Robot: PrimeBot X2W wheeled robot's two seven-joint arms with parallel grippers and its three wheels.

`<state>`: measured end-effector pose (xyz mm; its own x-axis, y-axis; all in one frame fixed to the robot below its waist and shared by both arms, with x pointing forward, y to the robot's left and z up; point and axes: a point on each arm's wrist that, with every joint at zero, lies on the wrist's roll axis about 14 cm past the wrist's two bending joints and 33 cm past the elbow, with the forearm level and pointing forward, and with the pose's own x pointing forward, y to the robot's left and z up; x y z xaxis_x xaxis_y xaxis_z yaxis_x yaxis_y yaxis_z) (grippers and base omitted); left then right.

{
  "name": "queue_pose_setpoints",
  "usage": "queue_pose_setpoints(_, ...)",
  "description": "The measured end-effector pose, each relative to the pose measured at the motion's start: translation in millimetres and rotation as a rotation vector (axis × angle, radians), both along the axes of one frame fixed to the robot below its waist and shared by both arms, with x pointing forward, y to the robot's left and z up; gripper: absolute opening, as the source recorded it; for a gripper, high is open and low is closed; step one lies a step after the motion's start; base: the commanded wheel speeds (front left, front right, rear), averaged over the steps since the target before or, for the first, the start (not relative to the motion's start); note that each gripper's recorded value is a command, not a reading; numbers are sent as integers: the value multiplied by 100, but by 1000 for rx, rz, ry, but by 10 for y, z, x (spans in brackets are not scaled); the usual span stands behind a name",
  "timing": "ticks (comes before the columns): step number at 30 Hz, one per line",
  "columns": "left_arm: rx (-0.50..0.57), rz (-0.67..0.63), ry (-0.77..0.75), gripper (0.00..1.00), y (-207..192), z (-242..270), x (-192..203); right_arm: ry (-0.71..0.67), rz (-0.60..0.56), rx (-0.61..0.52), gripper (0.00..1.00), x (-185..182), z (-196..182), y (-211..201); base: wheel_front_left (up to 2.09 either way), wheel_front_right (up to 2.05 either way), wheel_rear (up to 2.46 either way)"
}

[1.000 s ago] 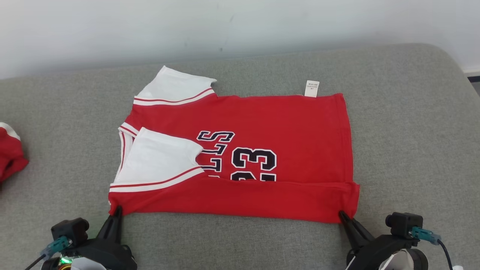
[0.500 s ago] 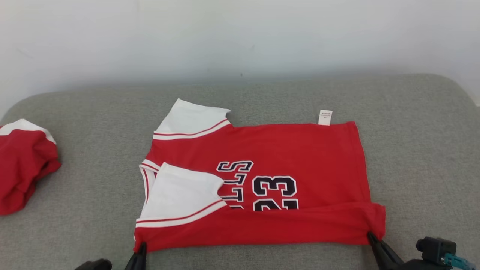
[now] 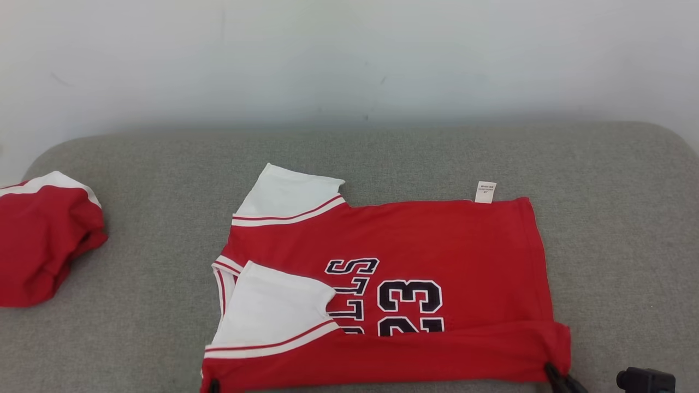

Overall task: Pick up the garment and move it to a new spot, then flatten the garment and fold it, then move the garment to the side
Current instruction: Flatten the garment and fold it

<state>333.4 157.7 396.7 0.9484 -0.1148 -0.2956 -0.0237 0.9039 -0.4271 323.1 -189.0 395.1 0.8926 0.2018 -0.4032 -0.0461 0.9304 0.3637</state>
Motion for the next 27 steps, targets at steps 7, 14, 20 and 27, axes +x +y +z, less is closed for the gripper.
queue_pose_setpoints(7, 41, 39, -126, 100, 145, 352, 175, -122, -24, -11, 100, 143, 275, -22, 0, 0, 0)
queue_pose_setpoints(14, 140, 67, -297, 100, 314, 838, 330, -330, -46, -38, 100, 334, 742, -24, 0, 0, 0)
queue_pose_setpoints(20, 213, 86, -405, 100, 409, 1165, 401, -476, -49, -77, 100, 407, 1074, 24, 0, 0, 0)
queue_pose_setpoints(27, 271, 95, -462, 100, 426, 1337, 423, -552, -57, -112, 100, 401, 1239, 61, 0, 0, 0)
